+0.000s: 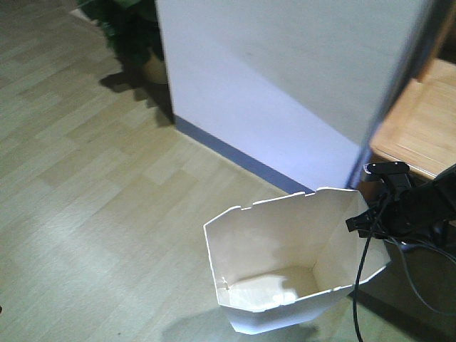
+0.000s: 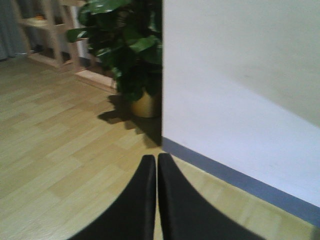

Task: Move trash bin to bedside with robot
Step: 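Hold the bin in the right gripper while the base turns toward the bed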

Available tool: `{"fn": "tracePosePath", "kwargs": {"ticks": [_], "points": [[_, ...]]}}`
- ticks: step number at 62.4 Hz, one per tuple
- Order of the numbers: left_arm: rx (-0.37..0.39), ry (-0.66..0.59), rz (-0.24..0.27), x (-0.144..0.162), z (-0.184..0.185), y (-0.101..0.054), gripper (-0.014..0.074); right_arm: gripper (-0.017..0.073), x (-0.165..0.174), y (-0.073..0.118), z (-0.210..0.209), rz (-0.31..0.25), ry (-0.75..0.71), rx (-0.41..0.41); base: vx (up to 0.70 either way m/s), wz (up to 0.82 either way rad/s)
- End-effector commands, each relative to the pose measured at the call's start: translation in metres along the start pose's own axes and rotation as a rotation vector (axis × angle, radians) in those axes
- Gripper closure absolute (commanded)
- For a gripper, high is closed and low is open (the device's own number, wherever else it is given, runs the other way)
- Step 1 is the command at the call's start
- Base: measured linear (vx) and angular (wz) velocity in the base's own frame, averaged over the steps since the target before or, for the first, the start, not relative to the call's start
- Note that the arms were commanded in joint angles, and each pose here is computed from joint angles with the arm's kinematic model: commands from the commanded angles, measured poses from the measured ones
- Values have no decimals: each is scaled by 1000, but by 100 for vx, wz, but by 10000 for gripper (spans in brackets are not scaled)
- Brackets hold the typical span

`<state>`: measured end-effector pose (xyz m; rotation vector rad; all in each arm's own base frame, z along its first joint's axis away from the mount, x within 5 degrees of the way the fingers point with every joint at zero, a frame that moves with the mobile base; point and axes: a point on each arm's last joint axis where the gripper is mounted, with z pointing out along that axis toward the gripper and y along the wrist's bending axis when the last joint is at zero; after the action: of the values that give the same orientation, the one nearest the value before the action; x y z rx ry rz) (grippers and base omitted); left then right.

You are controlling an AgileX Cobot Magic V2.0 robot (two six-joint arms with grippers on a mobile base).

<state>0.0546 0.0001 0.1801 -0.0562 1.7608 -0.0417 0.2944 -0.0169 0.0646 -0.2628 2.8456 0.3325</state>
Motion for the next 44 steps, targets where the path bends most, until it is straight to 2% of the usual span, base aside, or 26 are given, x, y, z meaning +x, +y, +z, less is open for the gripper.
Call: {"fn": "tracePosePath", "kwargs": {"ticks": [1, 44], "points": [[6, -55, -12, 2, 2, 0, 599, 566, -15, 7, -21, 38, -78, -48, 2, 58], [6, -55, -12, 2, 2, 0, 599, 566, -15, 7, -21, 38, -77, -48, 8, 63]]}}
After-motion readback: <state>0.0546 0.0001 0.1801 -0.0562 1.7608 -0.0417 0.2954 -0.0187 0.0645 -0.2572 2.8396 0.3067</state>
